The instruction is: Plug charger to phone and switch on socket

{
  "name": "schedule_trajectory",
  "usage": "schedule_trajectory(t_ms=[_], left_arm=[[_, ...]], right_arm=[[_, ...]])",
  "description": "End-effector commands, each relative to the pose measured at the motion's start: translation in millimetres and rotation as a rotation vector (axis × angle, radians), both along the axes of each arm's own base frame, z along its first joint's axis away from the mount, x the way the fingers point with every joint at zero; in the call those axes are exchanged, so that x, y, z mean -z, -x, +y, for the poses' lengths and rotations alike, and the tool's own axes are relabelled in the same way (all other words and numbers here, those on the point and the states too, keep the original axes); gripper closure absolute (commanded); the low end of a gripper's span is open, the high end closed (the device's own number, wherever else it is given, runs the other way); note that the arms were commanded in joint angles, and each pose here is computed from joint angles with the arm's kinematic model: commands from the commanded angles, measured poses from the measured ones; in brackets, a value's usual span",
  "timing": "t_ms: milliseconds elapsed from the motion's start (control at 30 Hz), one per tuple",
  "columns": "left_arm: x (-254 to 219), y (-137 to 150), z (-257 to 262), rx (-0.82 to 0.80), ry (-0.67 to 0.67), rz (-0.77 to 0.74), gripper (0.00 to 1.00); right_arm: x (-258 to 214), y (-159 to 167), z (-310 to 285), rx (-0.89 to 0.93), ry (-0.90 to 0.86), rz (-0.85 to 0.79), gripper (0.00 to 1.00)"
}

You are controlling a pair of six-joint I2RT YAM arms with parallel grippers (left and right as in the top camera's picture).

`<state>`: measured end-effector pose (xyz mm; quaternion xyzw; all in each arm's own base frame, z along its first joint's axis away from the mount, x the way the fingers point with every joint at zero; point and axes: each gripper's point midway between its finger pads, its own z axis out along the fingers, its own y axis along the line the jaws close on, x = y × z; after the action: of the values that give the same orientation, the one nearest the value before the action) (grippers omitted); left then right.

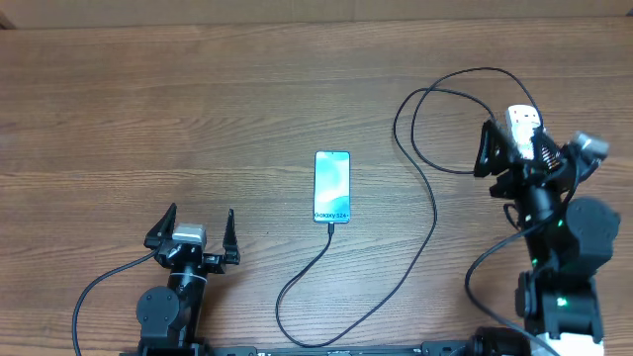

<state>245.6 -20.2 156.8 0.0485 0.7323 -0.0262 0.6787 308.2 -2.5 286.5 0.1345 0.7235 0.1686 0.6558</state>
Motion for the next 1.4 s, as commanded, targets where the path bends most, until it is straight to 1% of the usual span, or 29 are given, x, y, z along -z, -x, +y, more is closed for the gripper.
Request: schedule_trajectory(t_ms=[0, 433, 867, 1167, 1367], left_arm=[[-0.1, 0.3, 1.5, -0.006, -0.012, -0.006, 0.01], [-0.1, 0.3, 1.5, -0.006, -0.012, -0.006, 0.01], [-0.2, 0.3, 1.5, -0.006, -0.012, -0.007, 0.01], [-0.2, 0.3, 1.5, -0.006, -0.012, -0.007, 0.01], [-0.1, 0.3, 1.5, -0.006, -0.012, -0.006, 0.01]], right_arm=[[10.6, 8.3, 2.7, -0.006, 0.016, -0.035, 0.00], [36.0, 27.9, 7.0, -0.001, 0.027, -0.075, 0.00], [78.2, 45.1, 7.6, 0.008, 0.028, -0.084, 0.00], [91.0, 52.1, 10.0, 0.018, 0.037, -0.106, 0.00], [104.3, 59.7, 9.9, 0.017, 0.056, -0.067, 0.00]])
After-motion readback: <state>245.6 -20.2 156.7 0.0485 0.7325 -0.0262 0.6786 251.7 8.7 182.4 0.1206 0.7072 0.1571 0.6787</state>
